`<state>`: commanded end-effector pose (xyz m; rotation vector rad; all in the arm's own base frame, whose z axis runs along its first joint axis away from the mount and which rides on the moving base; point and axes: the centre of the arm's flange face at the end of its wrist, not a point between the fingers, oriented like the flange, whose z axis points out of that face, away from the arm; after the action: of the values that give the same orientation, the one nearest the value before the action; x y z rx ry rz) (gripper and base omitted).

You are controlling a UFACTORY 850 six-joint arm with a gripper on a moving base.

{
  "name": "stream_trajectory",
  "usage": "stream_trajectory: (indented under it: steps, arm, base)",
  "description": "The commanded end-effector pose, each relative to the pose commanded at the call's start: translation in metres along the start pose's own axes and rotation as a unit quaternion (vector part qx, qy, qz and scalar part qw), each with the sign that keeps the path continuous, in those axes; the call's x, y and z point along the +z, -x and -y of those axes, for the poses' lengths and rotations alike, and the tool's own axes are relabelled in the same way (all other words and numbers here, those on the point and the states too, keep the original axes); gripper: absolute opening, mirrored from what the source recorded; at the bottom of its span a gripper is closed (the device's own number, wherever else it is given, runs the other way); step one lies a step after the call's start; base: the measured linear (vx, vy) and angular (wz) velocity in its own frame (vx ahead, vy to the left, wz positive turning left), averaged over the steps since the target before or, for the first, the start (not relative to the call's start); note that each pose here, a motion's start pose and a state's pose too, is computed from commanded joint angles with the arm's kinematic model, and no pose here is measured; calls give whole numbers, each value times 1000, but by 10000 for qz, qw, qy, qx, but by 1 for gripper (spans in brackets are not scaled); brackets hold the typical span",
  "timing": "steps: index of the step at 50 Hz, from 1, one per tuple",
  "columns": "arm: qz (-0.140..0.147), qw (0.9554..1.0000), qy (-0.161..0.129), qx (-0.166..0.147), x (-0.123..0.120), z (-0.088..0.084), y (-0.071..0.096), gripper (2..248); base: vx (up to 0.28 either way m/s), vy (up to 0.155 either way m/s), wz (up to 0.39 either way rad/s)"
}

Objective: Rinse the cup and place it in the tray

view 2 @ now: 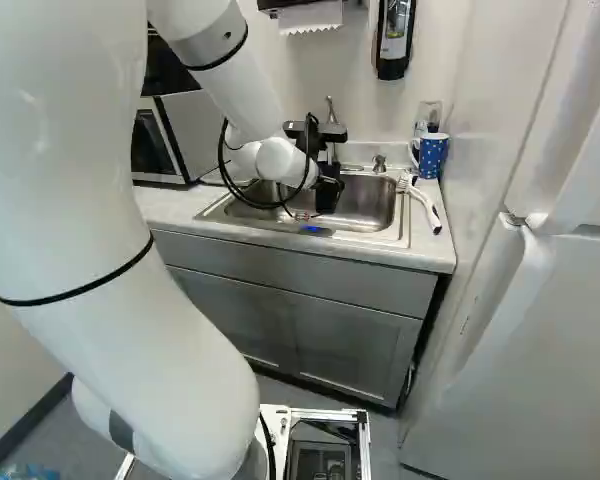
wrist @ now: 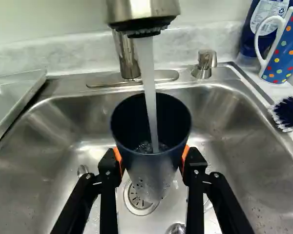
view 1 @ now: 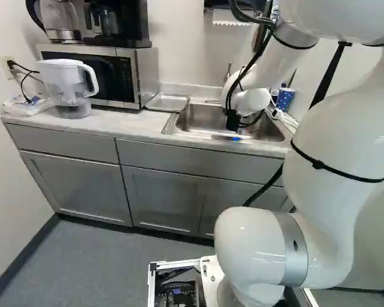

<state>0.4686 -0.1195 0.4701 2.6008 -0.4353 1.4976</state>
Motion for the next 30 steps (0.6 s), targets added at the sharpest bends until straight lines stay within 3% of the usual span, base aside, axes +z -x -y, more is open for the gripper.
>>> stream_trajectory:
  steps: [30]
  arm:
    - [0,10000,0,0,0,0,0,125]
  base:
    - [0,0,0]
